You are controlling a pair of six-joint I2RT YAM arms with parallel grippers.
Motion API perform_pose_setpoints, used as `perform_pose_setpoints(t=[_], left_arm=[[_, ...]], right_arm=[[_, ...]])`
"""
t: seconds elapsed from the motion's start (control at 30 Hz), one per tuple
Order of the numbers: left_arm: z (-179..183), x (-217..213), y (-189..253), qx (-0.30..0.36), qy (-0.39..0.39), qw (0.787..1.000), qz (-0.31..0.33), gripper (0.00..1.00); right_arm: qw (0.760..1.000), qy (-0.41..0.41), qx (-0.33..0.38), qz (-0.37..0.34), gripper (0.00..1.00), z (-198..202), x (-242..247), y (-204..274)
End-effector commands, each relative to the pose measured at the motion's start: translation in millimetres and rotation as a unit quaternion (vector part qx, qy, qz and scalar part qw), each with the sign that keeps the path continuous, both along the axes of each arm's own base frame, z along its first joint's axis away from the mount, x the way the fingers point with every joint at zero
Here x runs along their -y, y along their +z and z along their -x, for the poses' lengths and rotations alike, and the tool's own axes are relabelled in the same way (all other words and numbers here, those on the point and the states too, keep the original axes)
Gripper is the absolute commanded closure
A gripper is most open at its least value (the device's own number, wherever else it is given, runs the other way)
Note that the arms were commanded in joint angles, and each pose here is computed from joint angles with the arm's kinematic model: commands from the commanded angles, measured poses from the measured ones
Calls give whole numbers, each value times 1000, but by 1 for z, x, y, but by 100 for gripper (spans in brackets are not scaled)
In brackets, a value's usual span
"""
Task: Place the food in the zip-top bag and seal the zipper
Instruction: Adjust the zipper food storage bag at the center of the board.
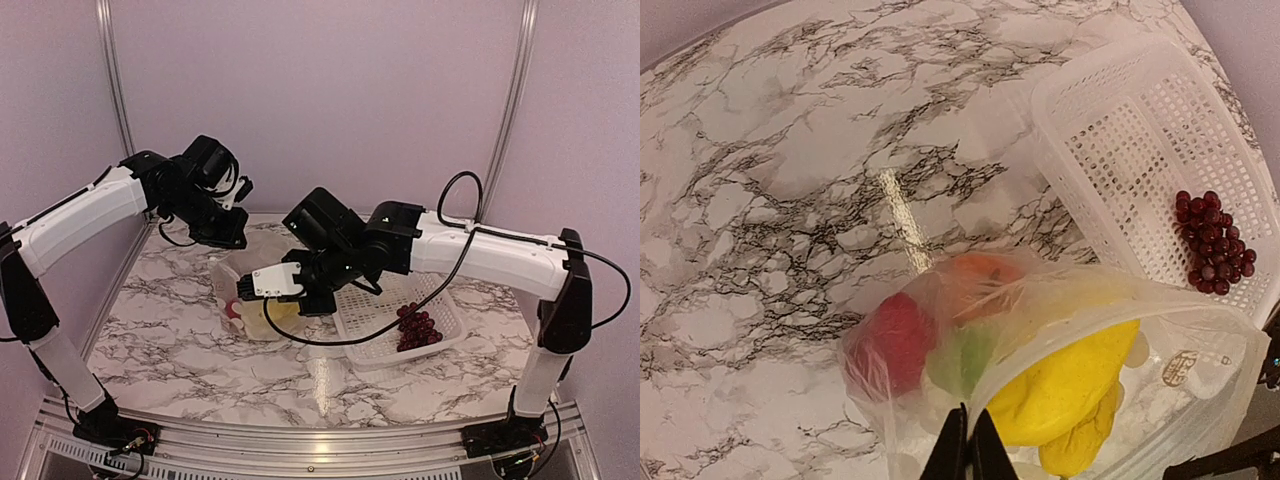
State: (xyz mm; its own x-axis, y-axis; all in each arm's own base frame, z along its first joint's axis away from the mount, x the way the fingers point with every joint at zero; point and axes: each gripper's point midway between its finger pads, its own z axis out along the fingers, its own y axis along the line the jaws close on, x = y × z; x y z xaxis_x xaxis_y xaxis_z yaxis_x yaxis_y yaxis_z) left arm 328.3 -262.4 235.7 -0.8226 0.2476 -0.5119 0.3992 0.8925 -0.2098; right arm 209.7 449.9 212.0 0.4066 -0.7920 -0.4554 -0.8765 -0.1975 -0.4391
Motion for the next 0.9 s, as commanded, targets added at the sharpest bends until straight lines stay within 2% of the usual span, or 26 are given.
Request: perform_pose_setpoints(t=[0.0,0.13,0.37,0.47,0.6,0.7,0.87], left_arm=[[3,-13,2,-2,2,1000,-27,100],[1,-11,10,6,2,1000,-18,100],[-4,-8,3,1,2,1000,-24,100],[-5,-4,-3,-6,1,1000,-21,100],[-5,1,-14,-24,-1,1000,-18,100],[-3,3,-16,-30,1,999,-11,100],[-2,4,-13,-25,3,1000,0,100]], right_arm=[[999,-6,15,-30,100,-7,4,34],[999,-6,4,-39,100,-11,7,38],[994,-13,-27,-101,100,-27,15,79],[995,-10,-34,-98,100,-24,15,72],[997,-17,-49,-61,97,-26,19,38],[997,-18,-55,-57,90,-24,21,35],[993,-2,-76,-93,59,-8,27,65]])
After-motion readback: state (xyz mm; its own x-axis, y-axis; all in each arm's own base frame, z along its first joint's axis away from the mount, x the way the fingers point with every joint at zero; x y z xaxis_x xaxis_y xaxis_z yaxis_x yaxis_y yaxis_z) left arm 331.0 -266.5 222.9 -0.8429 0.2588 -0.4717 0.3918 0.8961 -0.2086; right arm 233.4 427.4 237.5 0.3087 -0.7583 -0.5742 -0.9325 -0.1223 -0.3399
